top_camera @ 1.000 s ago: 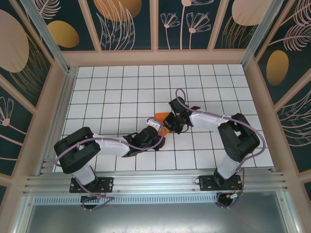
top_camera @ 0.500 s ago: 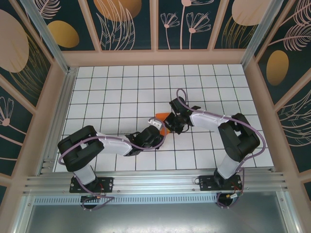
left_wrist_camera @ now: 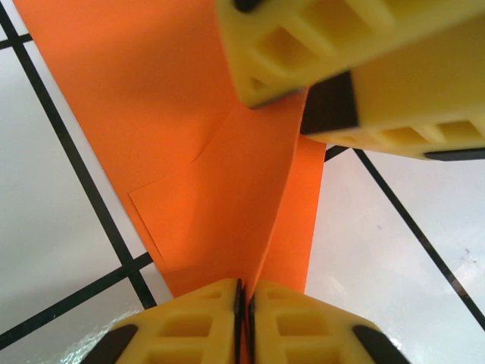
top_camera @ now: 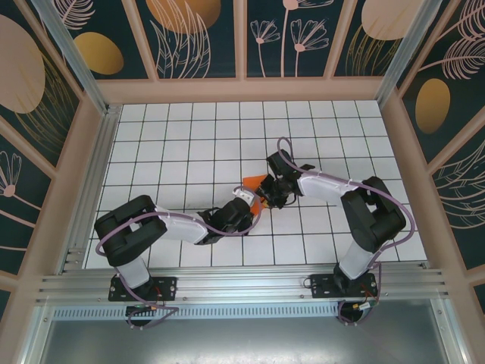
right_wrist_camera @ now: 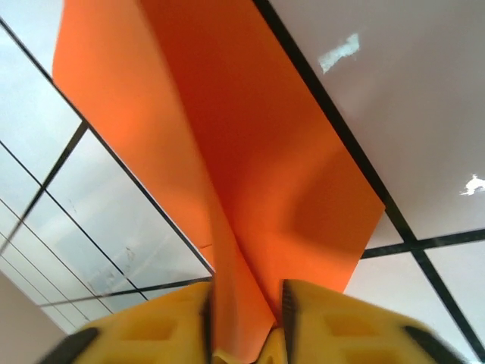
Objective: Fold a paper plane with a square sheet of paper (pick it up from the middle)
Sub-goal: Fourth fold the wing at the center of the table.
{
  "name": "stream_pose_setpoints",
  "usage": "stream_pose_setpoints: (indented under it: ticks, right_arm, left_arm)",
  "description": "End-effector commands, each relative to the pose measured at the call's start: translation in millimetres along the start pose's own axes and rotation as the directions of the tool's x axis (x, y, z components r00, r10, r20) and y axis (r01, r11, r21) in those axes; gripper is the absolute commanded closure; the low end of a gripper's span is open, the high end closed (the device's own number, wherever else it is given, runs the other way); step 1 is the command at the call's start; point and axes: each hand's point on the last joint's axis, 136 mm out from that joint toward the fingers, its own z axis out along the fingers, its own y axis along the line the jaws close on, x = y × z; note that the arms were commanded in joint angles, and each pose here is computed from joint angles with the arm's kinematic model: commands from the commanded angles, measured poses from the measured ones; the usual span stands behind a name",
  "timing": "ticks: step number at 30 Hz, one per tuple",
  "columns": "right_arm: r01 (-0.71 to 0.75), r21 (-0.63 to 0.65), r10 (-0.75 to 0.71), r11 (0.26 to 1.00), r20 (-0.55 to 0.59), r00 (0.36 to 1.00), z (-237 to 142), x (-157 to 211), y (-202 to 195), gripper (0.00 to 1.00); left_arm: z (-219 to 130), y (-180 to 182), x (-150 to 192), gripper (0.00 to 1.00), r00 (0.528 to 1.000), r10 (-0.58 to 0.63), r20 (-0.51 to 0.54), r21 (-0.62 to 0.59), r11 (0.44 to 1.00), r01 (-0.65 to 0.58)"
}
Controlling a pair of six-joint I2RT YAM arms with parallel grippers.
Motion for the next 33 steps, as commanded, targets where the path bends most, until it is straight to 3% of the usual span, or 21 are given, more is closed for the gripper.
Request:
stream_pose_setpoints:
  ticks: [1,5,13,23,33]
  right_arm:
    - [0.050,-0.044,-0.049,0.998,0.028,0.998,-21,-7,17,0.56]
    - [0.185,-0.156,-0.173,0.970,0.087,0.981,-43,-13,39,0.45]
    - [0.463,-0.230,-0.415,0.856,0.227,0.881,-62,-25,37,0.54]
    - [0.526,-0.300,-0.483,0.796,0.211,0.850,-52,-14,12,0.69]
    - [0.516,-0.268,-0.501,0.814,0.127,0.856,-20,-17,5,0.76]
  left_arm:
    - [0,-2,2,0.89,1.000,-0.019,0.020,0.017,1.000,0.018]
    - [-3,-3,5,0.91,0.998,-0.057,0.020,0.043,0.997,0.056]
    - [-4,-13,10,0.92,0.988,-0.152,-0.022,0.107,0.982,0.153]
    - [-12,-3,1,0.92,0.948,-0.319,-0.023,0.190,0.929,0.317]
    - [-12,0,-1,0.93,0.930,-0.367,-0.027,0.219,0.906,0.363]
